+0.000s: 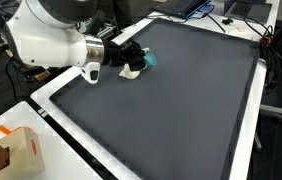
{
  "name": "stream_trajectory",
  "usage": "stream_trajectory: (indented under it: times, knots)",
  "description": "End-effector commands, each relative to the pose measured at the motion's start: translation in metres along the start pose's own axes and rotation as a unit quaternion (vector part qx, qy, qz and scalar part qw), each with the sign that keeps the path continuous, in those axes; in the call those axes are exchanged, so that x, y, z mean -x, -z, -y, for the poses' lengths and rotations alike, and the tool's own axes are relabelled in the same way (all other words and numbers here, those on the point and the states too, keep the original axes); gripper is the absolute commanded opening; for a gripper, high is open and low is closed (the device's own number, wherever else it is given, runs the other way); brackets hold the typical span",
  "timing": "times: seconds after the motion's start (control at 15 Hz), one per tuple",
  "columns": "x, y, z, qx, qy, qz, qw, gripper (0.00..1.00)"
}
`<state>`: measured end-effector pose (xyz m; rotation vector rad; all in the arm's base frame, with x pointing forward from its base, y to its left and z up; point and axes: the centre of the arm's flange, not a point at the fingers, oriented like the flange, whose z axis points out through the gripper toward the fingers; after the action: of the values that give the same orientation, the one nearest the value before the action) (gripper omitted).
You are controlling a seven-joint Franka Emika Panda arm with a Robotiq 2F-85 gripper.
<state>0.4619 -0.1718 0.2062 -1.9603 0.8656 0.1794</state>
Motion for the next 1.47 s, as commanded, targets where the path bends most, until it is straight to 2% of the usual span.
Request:
stream_trajectory:
  times: [0.0,0.27,0.47,0.6,0.8,1.0,1.13,1.4]
  knots:
    - [-0.010,0.006,-0.004,-0.003,-0.075,0.006,0.9972,0.25]
    - [-0.005,0.008,0.003,0.010,-0.148,-0.002,0.9890,0.25]
    - [0.006,0.008,0.014,0.039,-0.202,-0.004,0.9786,0.25]
    - [0.015,0.009,0.022,0.062,-0.240,-0.017,0.9685,0.25]
    - [0.031,0.011,0.037,0.107,-0.284,-0.071,0.9504,0.25]
    - [0.053,0.015,0.057,0.135,-0.306,-0.110,0.9361,0.25]
    - [0.071,0.017,0.070,0.151,-0.310,-0.127,0.9302,0.25]
    - [0.112,0.022,0.093,0.176,-0.302,-0.145,0.9257,0.25]
